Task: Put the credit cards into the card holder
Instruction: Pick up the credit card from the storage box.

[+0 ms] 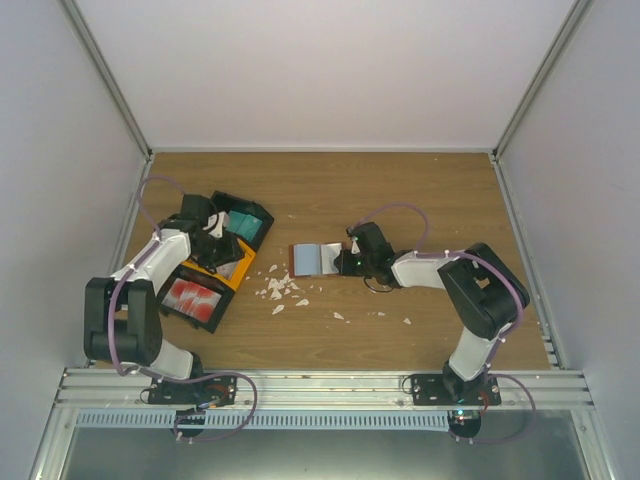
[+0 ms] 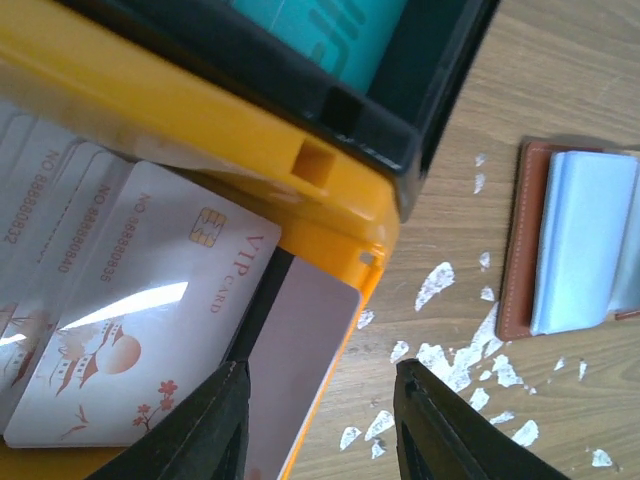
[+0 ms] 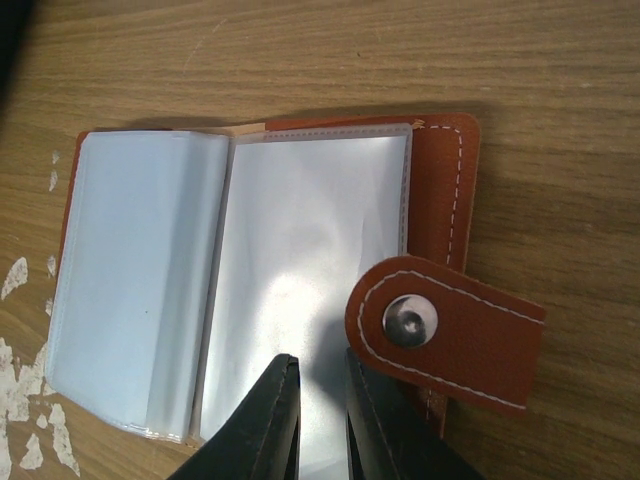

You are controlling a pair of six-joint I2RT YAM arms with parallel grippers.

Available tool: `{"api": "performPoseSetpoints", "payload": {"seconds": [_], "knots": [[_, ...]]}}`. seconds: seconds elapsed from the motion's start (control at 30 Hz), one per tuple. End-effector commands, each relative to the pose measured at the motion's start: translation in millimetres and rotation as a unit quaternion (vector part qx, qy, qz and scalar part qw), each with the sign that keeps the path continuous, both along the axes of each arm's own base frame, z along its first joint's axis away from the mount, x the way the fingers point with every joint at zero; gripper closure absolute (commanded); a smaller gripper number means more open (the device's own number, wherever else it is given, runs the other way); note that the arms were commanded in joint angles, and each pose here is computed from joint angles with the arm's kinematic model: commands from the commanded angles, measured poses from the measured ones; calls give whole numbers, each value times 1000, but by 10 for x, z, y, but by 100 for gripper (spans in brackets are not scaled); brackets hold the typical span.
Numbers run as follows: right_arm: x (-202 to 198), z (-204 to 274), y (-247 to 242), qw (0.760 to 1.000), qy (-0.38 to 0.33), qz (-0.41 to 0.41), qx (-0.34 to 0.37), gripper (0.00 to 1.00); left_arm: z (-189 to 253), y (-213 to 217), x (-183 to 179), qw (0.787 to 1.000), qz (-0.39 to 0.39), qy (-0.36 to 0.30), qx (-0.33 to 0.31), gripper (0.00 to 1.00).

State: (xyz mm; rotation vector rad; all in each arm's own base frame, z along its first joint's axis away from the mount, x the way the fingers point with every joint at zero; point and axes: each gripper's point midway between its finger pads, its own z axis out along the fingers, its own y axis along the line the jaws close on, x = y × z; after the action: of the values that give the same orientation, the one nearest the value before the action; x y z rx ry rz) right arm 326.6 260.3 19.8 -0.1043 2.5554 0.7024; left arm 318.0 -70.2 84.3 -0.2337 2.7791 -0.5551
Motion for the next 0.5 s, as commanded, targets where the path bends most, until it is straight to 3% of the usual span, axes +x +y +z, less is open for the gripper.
{"api": "performPoseSetpoints", "payload": {"seconds": [0.0, 0.2, 0.47], "knots": [[-461, -679, -352, 990, 114, -6, -85, 84, -146, 12, -3, 1000, -7, 6, 15, 59], [-471, -697, -356, 989, 117, -2, -88, 84, -210, -11, 25, 1000, -14, 12, 23, 64], [-464, -692, -358, 989, 118, -4, -91, 84, -126, -21, 67, 999, -17, 2, 40, 86]]}}
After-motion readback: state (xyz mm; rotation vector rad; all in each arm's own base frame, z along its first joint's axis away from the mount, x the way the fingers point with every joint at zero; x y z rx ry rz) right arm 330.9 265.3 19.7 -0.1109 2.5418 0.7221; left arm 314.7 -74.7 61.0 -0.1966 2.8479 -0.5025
